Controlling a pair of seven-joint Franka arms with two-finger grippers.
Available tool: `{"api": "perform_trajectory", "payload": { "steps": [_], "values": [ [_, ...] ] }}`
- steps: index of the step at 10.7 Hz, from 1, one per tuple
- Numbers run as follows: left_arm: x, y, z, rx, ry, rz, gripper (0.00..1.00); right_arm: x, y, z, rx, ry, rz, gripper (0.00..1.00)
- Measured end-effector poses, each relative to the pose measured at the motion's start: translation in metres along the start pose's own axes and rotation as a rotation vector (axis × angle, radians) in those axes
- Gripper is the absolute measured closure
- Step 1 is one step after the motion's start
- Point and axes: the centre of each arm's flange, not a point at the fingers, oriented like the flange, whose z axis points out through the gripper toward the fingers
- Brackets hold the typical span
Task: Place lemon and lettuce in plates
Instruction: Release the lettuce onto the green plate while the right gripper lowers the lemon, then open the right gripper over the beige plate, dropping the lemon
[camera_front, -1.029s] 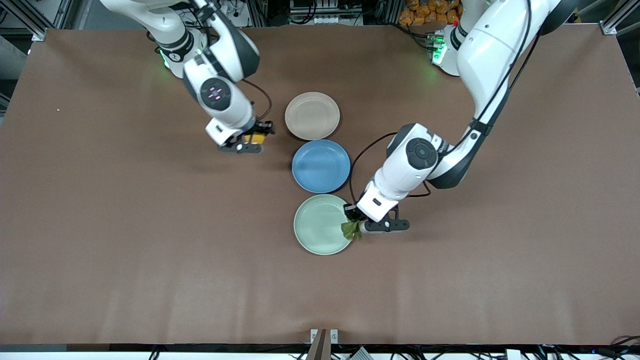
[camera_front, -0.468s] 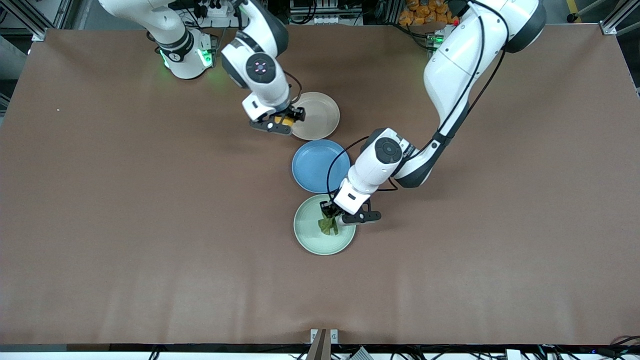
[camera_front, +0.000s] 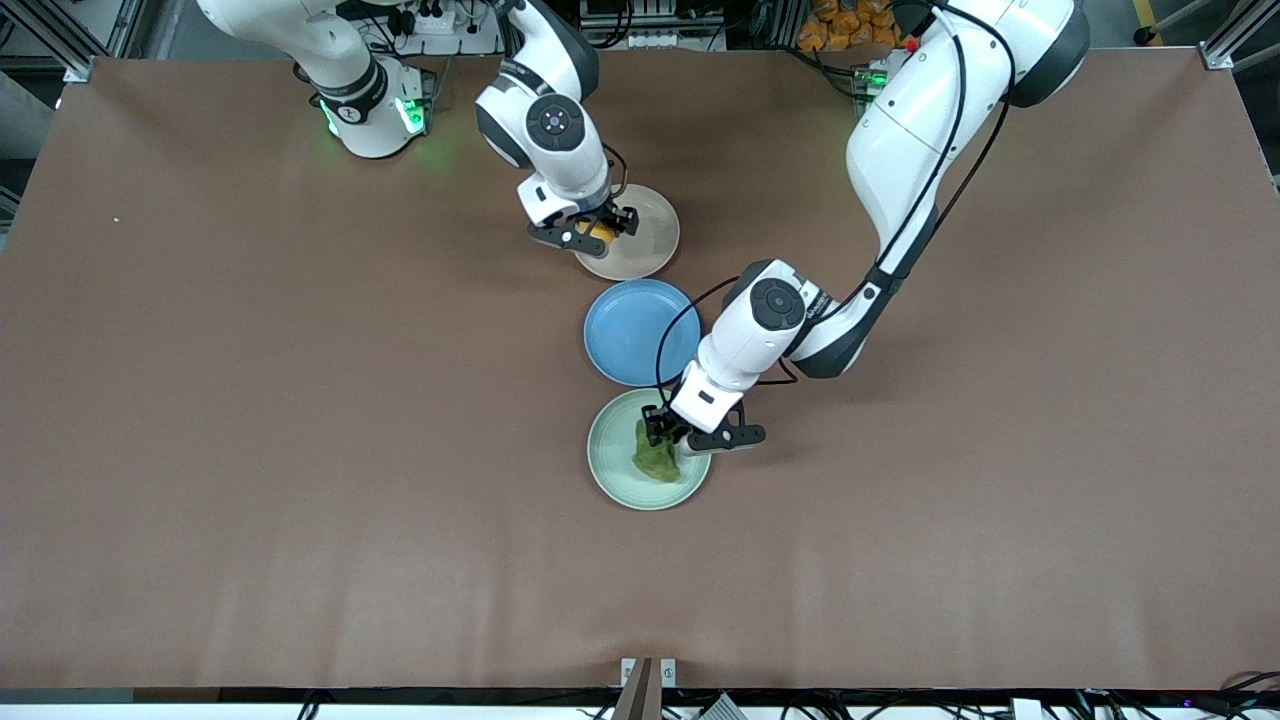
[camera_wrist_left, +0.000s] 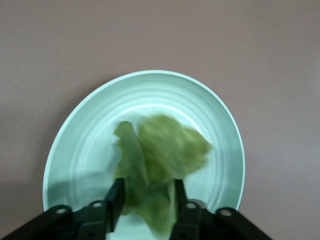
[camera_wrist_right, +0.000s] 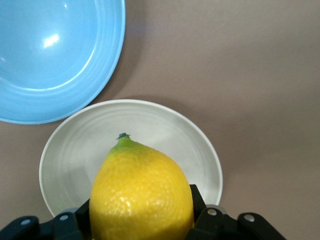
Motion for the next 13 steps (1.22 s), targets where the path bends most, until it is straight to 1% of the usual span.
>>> {"api": "perform_trajectory", "payload": {
  "steps": [1, 2, 3, 4, 5, 6, 7, 8, 10, 11, 12, 13],
  "values": [
    [0.0, 0.0, 0.001, 0.001, -0.001, 0.0, 0.38, -0.002, -0.002, 0.005, 0.007, 0.0, 0.006, 0.32],
    [0.0, -0.001, 0.001, 0.002, -0.002, -0.001, 0.25, -0.004, -0.003, 0.009, 0.008, -0.002, 0.012, 0.32],
    [0.001, -0.001, 0.001, 0.001, 0.001, -0.002, 0.15, -0.007, -0.004, 0.012, 0.007, -0.004, 0.014, 0.32],
    [0.004, -0.001, -0.001, -0.001, 0.005, -0.006, 0.02, -0.011, -0.005, 0.014, 0.004, -0.005, 0.011, 0.32],
    [0.009, -0.002, -0.003, -0.003, 0.012, -0.01, 0.0, -0.014, -0.005, 0.015, 0.001, -0.006, 0.024, 0.28],
    [0.016, -0.005, -0.007, -0.004, 0.02, -0.018, 0.0, -0.015, -0.006, 0.016, 0.0, -0.006, 0.038, 0.18],
    [0.026, -0.008, -0.014, 0.008, 0.022, -0.027, 0.0, -0.016, -0.006, 0.016, 0.0, -0.006, 0.042, 0.05],
    [0.036, -0.01, -0.026, 0.034, 0.014, -0.035, 0.0, -0.016, -0.006, 0.016, 0.0, -0.005, 0.042, 0.0],
    [0.062, -0.008, -0.073, 0.098, 0.002, -0.048, 0.0, -0.01, -0.007, 0.013, 0.006, 0.011, 0.037, 0.0],
    [0.076, -0.007, -0.103, 0.131, -0.001, -0.048, 0.0, -0.001, -0.011, 0.005, 0.022, 0.029, 0.038, 0.0],
    [0.089, -0.009, -0.135, 0.162, -0.001, -0.032, 0.0, 0.013, -0.014, -0.006, 0.038, 0.06, 0.033, 0.0],
    [0.103, -0.016, -0.165, 0.193, -0.005, 0.006, 0.0, 0.034, -0.013, -0.016, 0.044, 0.103, 0.022, 0.0]
  ]
}}
